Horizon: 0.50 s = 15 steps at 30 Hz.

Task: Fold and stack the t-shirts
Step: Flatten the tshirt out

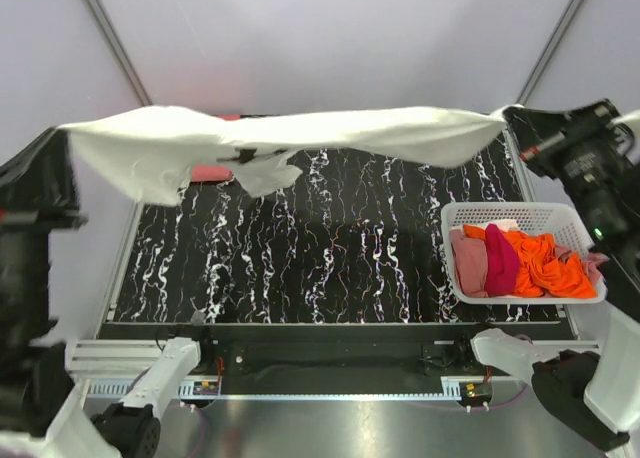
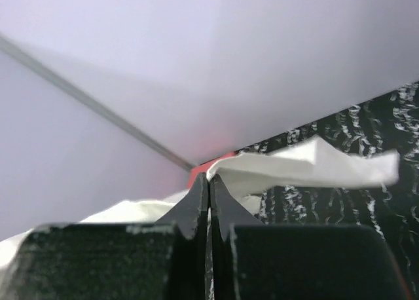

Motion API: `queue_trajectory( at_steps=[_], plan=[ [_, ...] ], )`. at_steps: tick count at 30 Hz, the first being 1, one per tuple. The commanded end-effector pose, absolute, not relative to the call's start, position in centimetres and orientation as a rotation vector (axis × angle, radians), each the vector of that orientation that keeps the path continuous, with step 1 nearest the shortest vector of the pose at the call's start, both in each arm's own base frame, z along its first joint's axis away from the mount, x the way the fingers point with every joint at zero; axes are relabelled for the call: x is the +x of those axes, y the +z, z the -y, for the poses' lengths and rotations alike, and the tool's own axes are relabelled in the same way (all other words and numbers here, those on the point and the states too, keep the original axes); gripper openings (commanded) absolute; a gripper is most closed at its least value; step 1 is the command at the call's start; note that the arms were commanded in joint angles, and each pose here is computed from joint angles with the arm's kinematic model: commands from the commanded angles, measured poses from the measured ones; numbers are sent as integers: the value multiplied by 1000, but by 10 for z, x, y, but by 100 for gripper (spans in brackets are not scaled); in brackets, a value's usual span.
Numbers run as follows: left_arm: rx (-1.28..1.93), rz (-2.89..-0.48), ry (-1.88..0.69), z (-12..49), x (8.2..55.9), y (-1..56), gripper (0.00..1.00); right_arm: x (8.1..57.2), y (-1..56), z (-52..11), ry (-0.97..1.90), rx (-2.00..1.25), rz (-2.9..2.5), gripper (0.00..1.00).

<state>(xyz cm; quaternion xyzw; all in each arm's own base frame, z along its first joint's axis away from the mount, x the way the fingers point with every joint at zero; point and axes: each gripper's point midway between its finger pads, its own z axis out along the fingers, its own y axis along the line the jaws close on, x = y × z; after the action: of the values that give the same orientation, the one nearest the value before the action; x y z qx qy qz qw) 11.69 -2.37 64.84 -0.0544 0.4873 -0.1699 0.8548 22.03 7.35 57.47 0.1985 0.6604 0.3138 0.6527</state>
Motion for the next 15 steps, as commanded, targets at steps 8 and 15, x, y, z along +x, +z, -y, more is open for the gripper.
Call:
queue_trajectory(
  at_steps=[8, 15],
  plan=[
    [-88, -856, -347, 13, 85, 689, 0, 185, 596, -80, 795, 329, -1455, 0],
    [18, -1068, -137, 24, 199, 647, 0, 256, 563, -89, 638, 364, -1576, 0]
  ],
)
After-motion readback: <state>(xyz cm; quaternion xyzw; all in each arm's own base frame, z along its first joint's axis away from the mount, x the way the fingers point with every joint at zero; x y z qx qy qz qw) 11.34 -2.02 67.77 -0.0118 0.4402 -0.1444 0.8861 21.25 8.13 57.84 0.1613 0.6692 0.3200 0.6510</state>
